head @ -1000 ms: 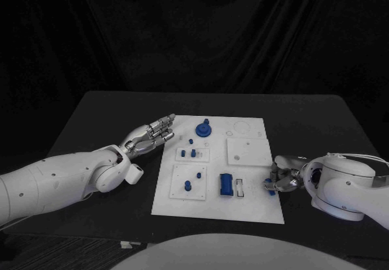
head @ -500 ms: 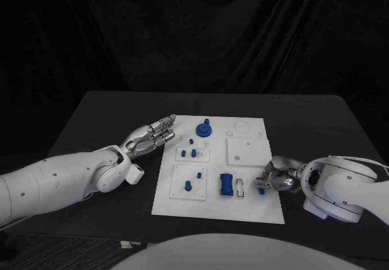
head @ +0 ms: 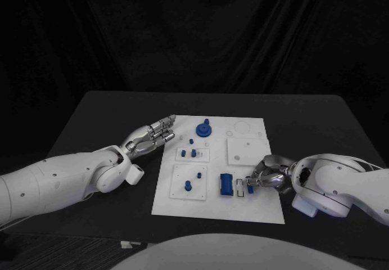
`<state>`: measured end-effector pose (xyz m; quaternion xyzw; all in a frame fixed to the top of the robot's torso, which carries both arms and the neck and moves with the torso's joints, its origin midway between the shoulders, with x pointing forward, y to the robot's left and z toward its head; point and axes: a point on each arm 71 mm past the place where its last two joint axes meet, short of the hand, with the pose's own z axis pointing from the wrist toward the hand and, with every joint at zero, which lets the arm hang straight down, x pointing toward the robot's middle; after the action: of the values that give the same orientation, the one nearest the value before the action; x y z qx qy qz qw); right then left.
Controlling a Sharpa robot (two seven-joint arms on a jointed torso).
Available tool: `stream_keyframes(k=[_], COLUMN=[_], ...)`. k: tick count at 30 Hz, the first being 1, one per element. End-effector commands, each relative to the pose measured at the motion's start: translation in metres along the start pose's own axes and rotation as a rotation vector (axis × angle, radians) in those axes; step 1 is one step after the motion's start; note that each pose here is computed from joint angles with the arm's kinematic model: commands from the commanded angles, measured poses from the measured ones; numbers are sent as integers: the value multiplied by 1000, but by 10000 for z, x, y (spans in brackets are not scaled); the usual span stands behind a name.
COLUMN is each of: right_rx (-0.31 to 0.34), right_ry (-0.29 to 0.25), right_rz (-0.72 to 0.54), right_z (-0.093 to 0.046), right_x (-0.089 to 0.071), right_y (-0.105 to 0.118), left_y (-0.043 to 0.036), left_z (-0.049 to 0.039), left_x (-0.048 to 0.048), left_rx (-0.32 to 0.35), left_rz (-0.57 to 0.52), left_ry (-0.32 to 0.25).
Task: Assemble the parts on the task board
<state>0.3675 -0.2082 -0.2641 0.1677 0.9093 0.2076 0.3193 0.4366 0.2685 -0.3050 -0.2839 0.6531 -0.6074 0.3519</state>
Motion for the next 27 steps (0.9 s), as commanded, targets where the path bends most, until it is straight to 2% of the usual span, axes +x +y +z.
stream_keyframes(k=[1,27], right_rx=[-7,-11], right_ry=[3,51], right_rz=[39,16], right_z=[9,69], right_x=[-4,94], right_y=[15,76], left_y=[-3,13], left_z=[3,3], left_x=[19,23], left_rx=[8,-4], left_rz=[-11,-17], left_ry=[10,18])
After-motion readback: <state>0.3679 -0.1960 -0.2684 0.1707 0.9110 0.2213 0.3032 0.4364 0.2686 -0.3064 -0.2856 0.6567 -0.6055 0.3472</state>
